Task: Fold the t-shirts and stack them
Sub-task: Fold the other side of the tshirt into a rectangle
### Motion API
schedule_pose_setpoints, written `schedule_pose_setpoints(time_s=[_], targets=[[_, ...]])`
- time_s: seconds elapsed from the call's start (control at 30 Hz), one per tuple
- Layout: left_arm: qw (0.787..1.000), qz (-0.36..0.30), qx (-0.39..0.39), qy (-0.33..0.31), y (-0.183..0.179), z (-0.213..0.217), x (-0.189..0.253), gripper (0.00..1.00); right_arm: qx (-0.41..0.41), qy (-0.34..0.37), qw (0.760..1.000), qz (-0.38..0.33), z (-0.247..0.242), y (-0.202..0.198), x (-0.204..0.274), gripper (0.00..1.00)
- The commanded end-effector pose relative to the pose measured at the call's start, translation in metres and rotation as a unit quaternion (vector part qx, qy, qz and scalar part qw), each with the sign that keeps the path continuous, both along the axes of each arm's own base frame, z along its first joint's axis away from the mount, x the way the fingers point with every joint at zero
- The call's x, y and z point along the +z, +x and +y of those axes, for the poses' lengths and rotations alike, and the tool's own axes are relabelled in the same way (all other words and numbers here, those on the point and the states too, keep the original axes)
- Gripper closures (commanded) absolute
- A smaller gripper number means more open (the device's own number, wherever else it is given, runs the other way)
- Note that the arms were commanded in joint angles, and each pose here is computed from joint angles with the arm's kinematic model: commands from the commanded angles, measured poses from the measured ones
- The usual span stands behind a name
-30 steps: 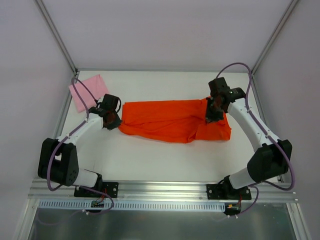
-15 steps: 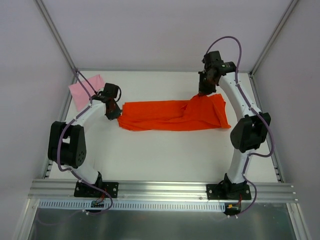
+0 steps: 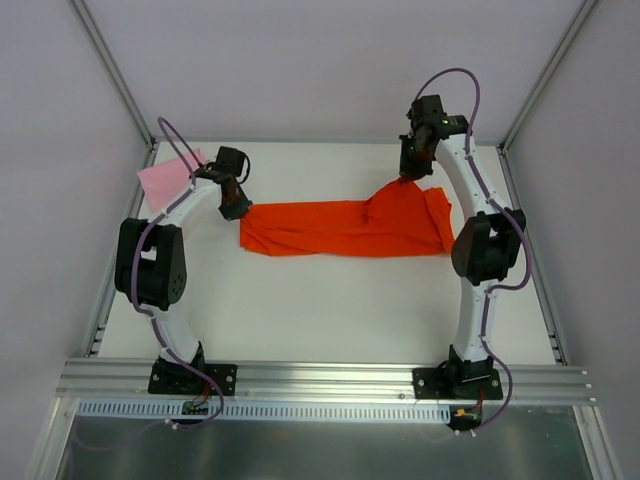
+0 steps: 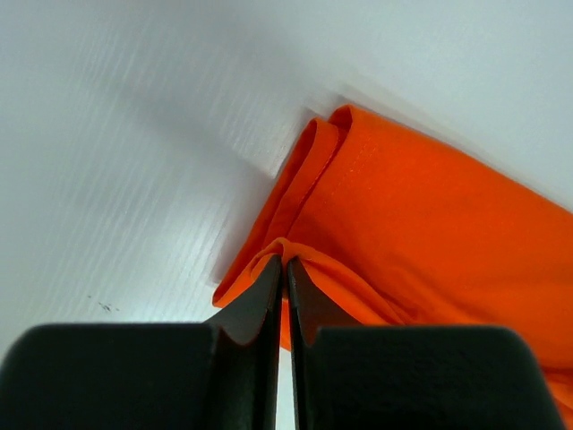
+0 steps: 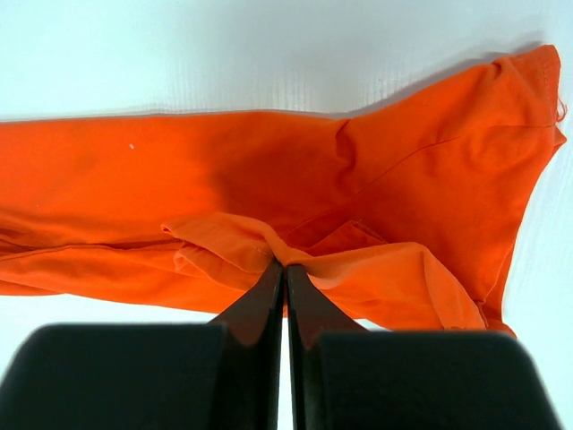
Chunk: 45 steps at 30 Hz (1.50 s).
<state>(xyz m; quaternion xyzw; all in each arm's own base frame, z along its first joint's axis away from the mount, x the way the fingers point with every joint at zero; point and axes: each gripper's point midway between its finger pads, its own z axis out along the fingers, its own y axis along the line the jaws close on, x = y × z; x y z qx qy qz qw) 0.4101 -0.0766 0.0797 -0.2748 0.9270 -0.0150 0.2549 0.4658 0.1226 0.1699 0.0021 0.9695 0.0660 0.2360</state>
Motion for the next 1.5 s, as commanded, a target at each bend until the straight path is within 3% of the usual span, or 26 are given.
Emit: schedule_pose_setpoints(time_s=[0.0, 0.23, 0.67, 1.1, 1.47], targets=[[1.000, 0.014, 0.001, 0.019, 0.002, 0.010, -0.002, 1.00, 0.012, 0.010, 1.000, -0.003, 0.001, 0.008, 0.000, 0.99], [1.000, 0.024, 0.000, 0.017, 0.000, 0.017, -0.010, 1.00, 0.007, 0.005, 1.000, 0.002, -0.003, 0.014, -0.013, 0.99], [1.000, -0.006, -0.012, 0.014, -0.009, 0.018, 0.015, 1.00, -0.003, 0.029, 0.995, -0.095, -0.013, 0.019, 0.065, 0.99], [0.989, -0.097, -0.107, -0.028, -0.040, 0.001, 0.055, 1.00, -0.024, -0.007, 0.988, -0.150, -0.042, -0.030, 0.107, 0.99], [0.984, -0.098, -0.139, -0.060, -0.063, -0.010, 0.035, 1.00, -0.035, -0.007, 0.986, -0.166, -0.051, -0.067, 0.109, 0.99]])
